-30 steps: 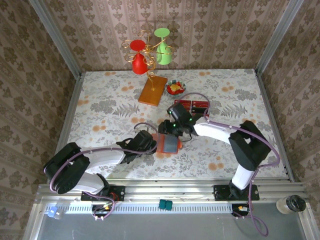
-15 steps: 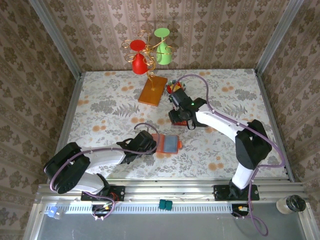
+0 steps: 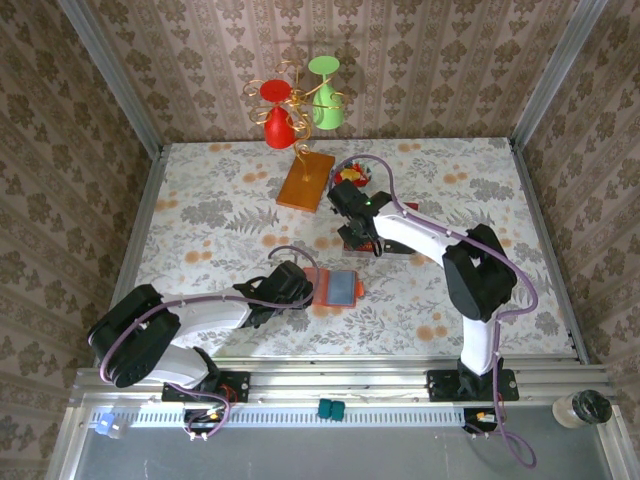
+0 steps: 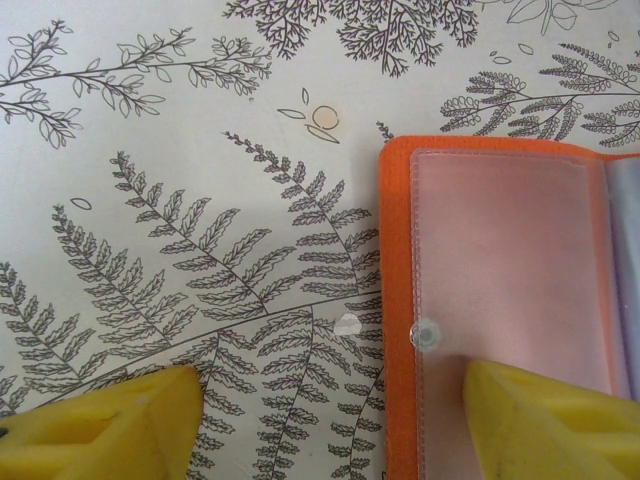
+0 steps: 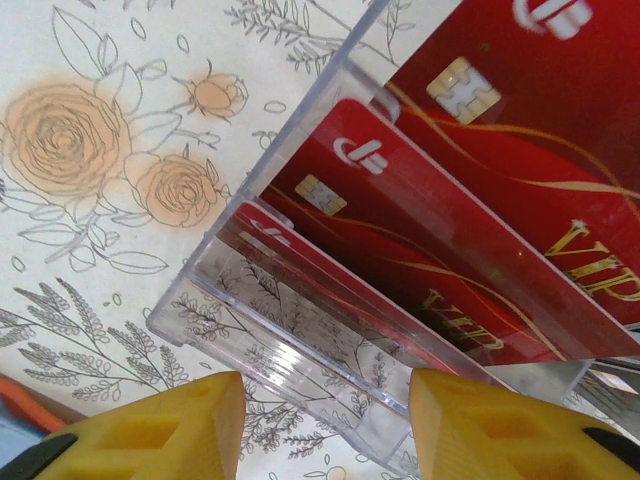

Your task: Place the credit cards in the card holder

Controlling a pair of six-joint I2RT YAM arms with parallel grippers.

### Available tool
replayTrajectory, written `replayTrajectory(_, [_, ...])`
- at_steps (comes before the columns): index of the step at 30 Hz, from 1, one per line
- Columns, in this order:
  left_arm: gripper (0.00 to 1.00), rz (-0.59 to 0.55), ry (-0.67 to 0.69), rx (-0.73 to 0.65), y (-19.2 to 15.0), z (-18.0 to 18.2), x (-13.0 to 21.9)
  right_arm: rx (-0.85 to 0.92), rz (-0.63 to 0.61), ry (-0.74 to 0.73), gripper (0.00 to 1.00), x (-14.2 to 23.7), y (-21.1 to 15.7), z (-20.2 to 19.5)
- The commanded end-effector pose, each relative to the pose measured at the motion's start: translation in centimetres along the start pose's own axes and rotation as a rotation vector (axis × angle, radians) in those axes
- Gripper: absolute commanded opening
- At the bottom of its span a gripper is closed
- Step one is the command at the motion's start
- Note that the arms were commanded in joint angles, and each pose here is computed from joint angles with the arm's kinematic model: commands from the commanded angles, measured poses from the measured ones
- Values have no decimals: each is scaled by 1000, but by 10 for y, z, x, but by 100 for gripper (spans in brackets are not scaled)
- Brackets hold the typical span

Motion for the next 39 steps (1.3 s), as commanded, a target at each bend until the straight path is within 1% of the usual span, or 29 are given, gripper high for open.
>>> replayTrajectory(1, [71, 76, 46, -14, -18, 9, -4, 41, 33, -40, 47, -5, -1, -1])
replayTrajectory(8, [71, 77, 43, -14, -18, 8, -4, 69, 74, -50, 43, -20, -7, 1])
replayTrajectory(11, [71, 79, 43, -14, -19, 8, -5, 80, 90, -50, 39, -24, -9, 3])
replayTrajectory(14, [71, 77, 41, -13, -18, 7, -5, 85, 95, -45, 32, -25, -10, 4])
replayTrajectory(16, [71, 75, 40, -13, -17, 7, -5, 88, 96, -43, 25, -23, -10, 3])
replayTrajectory(18, [71, 74, 39, -13, -16, 6, -5, 89, 93, -37, 23, -22, -10, 4])
replayTrajectory(19, [71, 77, 39, -14, -17, 6, -5, 89, 92, -31, 16, -21, -10, 4])
replayTrajectory(20, [71, 77, 41, -13, -17, 7, -5, 91, 90, -28, 13, -19, -10, 5])
replayTrajectory(27, [71, 77, 38, -13, -17, 6, -5, 115, 76, -24, 11, -12, -8, 8])
replayTrajectory(30, [71, 74, 37, -12, -17, 6, -5, 143, 62, -30, 8, -7, -7, 9])
replayTrajectory(31, [71, 75, 37, -13, -17, 6, -5, 155, 50, -36, 7, -4, -5, 10])
replayTrajectory(34, [71, 75, 37, -14, -18, 6, -4, 200, 19, -71, 0, 4, -3, 10])
replayTrajectory(36, [71, 75, 37, -12, -17, 6, -4, 224, -14, -102, 0, 12, 1, 10])
replayTrajectory(39, [71, 74, 41, -11, -18, 7, -4, 226, -70, -111, 0, 30, 10, 10])
Point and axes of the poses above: each hand's point on the last joint's axis, 136 mm out from that joint toward the fingers, its own x axis back along the fingers, its own z axis along the line the jaws close on, y = z × x, the point moved 5 cm from there along x, back along the fingers, and after that the axes turned 5 degrees about -x, right-handed, at the moved point
